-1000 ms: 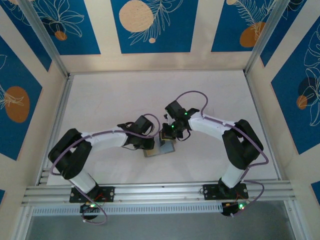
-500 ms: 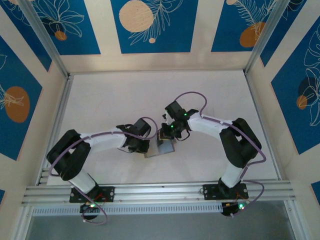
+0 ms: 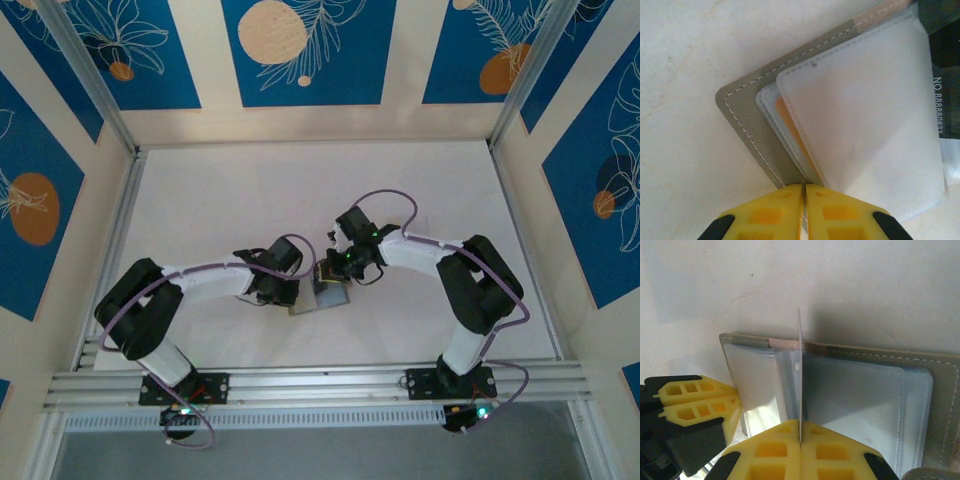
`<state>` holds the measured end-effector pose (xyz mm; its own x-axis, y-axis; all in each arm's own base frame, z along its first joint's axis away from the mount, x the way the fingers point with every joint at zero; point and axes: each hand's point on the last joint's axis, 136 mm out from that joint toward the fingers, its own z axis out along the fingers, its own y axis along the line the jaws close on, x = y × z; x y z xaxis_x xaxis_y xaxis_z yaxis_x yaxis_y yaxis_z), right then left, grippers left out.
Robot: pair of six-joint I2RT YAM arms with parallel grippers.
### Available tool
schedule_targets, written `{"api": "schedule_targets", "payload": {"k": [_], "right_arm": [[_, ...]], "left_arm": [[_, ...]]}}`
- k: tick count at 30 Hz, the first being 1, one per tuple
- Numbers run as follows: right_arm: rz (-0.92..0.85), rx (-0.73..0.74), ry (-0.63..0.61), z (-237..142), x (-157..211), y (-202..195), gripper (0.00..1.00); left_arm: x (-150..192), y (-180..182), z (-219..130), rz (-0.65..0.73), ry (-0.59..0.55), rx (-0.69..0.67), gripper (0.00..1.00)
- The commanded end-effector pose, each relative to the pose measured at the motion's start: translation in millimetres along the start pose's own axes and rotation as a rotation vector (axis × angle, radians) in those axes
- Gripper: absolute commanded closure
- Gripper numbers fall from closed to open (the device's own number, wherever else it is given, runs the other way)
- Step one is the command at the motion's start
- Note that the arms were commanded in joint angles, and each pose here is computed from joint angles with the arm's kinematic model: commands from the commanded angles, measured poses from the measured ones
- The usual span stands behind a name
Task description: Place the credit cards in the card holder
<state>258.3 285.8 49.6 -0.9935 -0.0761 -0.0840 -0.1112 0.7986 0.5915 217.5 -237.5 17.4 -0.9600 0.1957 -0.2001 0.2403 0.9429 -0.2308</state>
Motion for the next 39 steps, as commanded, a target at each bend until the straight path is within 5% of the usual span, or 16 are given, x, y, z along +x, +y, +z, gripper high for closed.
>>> {"api": "schedule_targets", "payload": {"k": [1, 39], "right_arm": [[-0.021, -0.059, -0.019, -10, 0, 10, 1.0], [-0.038, -0.091, -0.039, -3, 11, 1, 1.0]], "left_arm": [[24, 26, 19, -0.008, 0.085, -0.102, 0.9], [23, 21, 18, -0.013, 0.091, -0.08, 0.9]]}}
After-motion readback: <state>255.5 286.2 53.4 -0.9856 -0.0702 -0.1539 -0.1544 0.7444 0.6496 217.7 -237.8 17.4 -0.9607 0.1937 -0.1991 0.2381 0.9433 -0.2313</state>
